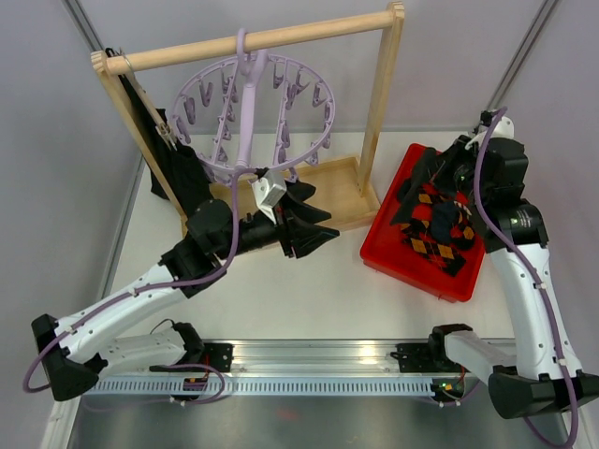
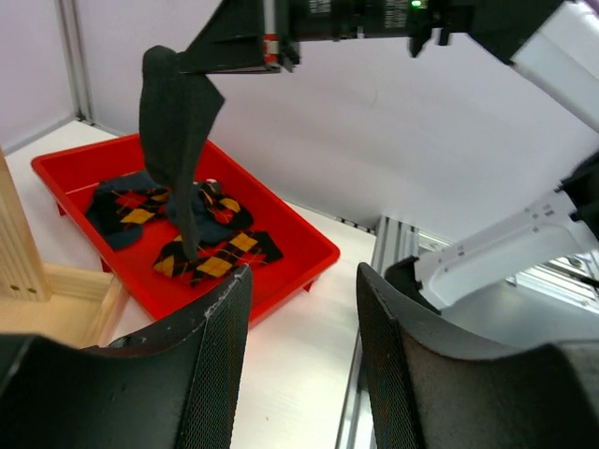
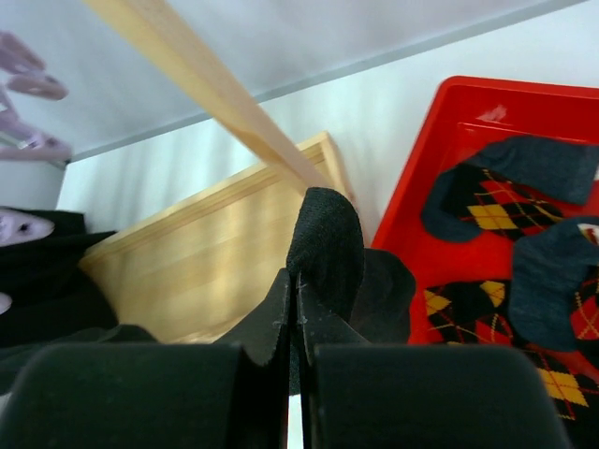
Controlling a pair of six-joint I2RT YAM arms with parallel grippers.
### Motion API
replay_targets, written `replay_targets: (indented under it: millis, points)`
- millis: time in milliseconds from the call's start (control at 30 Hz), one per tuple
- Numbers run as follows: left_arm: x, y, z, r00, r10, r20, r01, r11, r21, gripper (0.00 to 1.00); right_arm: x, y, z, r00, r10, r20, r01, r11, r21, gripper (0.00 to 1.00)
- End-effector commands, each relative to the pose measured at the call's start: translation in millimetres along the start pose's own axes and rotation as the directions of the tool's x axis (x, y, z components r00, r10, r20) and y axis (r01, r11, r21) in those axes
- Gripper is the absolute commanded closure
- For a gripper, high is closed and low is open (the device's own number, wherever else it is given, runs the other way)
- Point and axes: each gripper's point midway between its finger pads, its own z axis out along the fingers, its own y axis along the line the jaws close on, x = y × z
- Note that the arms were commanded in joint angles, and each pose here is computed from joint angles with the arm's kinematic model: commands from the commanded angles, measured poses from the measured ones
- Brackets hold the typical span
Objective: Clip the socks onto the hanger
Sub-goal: Pick up the sock from the bin.
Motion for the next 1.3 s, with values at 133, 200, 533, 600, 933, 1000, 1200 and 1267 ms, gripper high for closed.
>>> replay_targets:
  millis: [133, 200, 533, 600, 933, 1000, 1200, 1267]
  points:
    - [-12, 16, 27, 0.995, 0.055, 0.089, -0.049, 0.997, -0.065, 0.45, -36, 48, -36, 0.999, -0.01, 0.048, 0.018, 0.985, -0.172, 1.0]
    - [-3, 22, 35, 0.996, 0.059, 0.073, -0.053, 0.994, -0.093, 0.45, -38, 55, -43, 0.999, -0.009, 0.046, 0.018, 0.979, -0.204, 1.0]
    - [-3, 19, 86, 0.95, 0.289, 0.115, -0.252, 0.932, -0.262, 0.45, -23, 81, -53, 1.0, 0.02, -0.008, -0.022, 0.953, -0.303, 1.0]
    - [-6, 15, 98, 0.909, 0.394, 0.135, -0.332, 0.88, -0.34, 0.44, -20, 83, -50, 1.0, 0.02, -0.017, -0.024, 0.956, -0.294, 1.0]
    - [-30, 36, 118, 0.755, 0.654, 0.051, -0.452, 0.575, -0.682, 0.43, -9, 86, -40, 0.998, 0.005, -0.055, -0.018, 0.971, -0.24, 1.0]
    - [-30, 44, 119, 0.737, 0.676, 0.014, -0.455, 0.511, -0.729, 0.41, -9, 88, -39, 0.998, 0.002, -0.055, -0.015, 0.97, -0.244, 1.0]
    - [-23, 52, 125, 0.711, 0.7, -0.06, -0.49, 0.432, -0.757, 0.38, -10, 89, -40, 0.998, -0.005, -0.057, -0.009, 0.97, -0.244, 1.0]
    - [-19, 53, 127, 0.71, 0.7, -0.077, -0.505, 0.43, -0.749, 0.38, -11, 90, -41, 0.999, -0.006, -0.054, -0.007, 0.969, -0.246, 1.0]
